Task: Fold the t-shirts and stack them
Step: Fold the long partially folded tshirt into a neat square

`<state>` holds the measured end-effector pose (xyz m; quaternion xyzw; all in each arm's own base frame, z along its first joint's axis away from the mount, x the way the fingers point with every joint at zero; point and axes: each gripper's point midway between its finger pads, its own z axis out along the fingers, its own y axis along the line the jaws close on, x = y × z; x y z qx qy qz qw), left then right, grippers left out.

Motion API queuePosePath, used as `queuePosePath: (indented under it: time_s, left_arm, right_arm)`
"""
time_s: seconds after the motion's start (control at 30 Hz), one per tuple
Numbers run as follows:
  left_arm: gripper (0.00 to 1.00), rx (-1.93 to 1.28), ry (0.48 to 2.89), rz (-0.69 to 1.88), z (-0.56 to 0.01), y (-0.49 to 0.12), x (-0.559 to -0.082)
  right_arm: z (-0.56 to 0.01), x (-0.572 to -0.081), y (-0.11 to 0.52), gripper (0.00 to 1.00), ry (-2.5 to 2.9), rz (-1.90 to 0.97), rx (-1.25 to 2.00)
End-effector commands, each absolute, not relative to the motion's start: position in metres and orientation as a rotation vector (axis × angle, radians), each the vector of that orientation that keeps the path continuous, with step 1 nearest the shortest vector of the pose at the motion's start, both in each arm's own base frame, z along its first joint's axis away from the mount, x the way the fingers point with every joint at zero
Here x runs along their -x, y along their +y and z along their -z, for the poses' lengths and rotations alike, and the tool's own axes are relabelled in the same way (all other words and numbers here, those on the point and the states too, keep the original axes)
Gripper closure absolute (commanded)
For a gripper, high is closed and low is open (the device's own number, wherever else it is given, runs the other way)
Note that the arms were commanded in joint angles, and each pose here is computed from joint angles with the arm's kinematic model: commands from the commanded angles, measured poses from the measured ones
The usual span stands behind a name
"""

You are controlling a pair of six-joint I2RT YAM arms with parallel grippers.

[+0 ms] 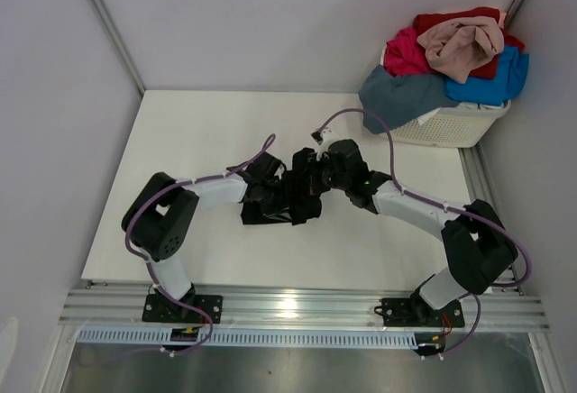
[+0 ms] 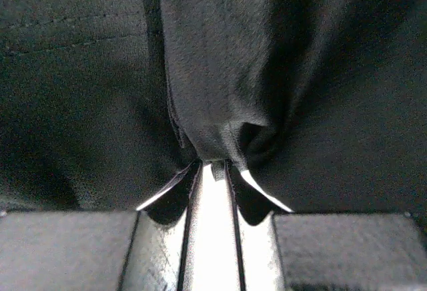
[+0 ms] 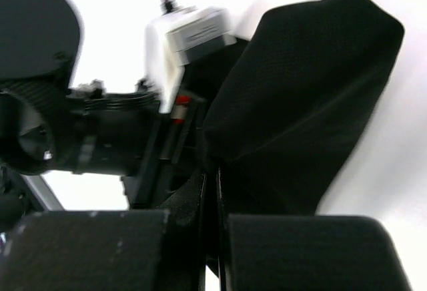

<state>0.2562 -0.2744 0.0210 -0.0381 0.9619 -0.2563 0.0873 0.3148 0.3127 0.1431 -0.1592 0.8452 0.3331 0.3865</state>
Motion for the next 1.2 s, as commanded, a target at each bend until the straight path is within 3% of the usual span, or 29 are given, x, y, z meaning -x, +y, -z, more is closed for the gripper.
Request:
queuePosePath:
  time_s: [0.0,0.43,0.67,0.93,1.17]
  left_arm:
    - [0.78,0.08,2.818,0.821,-0.035,-0.287,-0.265]
    - [0.78,0.07,2.812,0.816,-0.036,-0.285,-0.264]
    - [0.78,0.067,2.812,0.806,-0.037,-0.282,-0.262]
    - [0.78,0.059,2.816,0.822,-0.036,-0.285,-0.263]
    - [0.78,0.043,2.811,0.86,-0.041,-0.298,-0.267]
  right_arm:
    - [-0.161,-0.313,0.339,1.0,2.092,-0.868,0.491]
    - [-0.152,-0.293,0.385,1.0,2.096,-0.94,0.614]
    - [-0.164,-0.3,0.373,1.0,2.046,-0.835,0.615]
    - [-0.209,-0.313,0.339,1.0,1.933,-0.795,0.51]
    - [-0.231,-0.299,0.36,1.0,1.88,-0.889,0.603]
